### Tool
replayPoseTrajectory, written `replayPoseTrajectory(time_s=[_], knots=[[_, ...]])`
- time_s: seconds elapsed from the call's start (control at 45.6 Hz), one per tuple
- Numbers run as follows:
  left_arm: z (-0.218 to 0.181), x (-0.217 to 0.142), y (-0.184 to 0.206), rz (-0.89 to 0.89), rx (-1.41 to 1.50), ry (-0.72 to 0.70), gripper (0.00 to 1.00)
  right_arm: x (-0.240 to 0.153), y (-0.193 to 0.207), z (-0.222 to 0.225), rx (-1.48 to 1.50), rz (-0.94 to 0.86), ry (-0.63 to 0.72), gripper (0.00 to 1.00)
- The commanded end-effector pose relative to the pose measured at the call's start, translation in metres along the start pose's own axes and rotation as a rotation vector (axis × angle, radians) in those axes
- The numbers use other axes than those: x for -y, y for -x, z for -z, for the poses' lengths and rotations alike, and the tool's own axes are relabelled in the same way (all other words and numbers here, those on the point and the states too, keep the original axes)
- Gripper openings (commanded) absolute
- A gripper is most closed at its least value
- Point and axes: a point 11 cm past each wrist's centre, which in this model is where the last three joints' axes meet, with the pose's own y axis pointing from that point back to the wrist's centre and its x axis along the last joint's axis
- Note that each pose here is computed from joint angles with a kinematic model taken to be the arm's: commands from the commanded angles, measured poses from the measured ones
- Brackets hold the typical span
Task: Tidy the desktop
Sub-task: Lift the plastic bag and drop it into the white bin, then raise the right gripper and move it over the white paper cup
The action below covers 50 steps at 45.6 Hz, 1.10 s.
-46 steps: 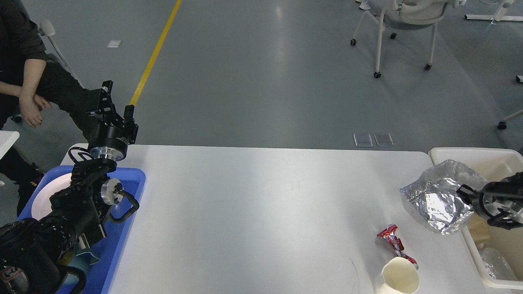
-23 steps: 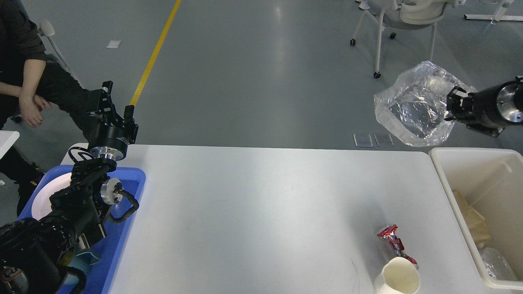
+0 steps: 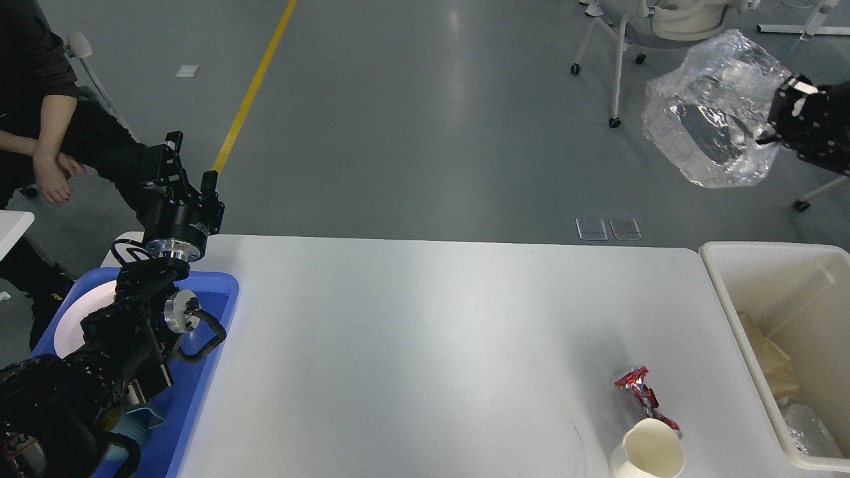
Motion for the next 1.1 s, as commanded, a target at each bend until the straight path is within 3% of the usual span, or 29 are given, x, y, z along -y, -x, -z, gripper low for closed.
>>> replayPoseTrajectory(time_s=[0.0,0.241,0.351,0.505,0.702,0.921,1.075], knots=[[0.0,0.0,0.0,0.0,0.0,0.0,0.97,0.044,-0.013,-0.092,0.055,-0.22,0.206,0.0],[0.0,0.0,0.0,0.0,0.0,0.0,0.97,0.084,0.031,-0.192,0.126,-0.226,0.361,0.01],[0.001,-0.001,0.0,-0.001,0.0,-0.001,0.96,0.1,0.056,-0.217,0.07,-0.219,0.425,0.3],[0.0,0.0,0.0,0.0,0.0,0.0,0.97,0.111,0.072,-0.226,0.03,-0.231,0.447,1.0],[0.0,0.0,0.001,0.001,-0.001,-0.001,0.97,0.119,0.079,-0.197,0.034,-0.201,0.393,1.0],[0.001,-0.001,0.0,0.0,-0.001,-0.002,0.96,0.11,0.074,-0.057,0.012,-0.14,0.15,1.0],[0.0,0.0,0.001,0.001,-0.001,-0.001,0.96,0.068,0.097,0.065,-0.301,-0.085,0.026,1.0]])
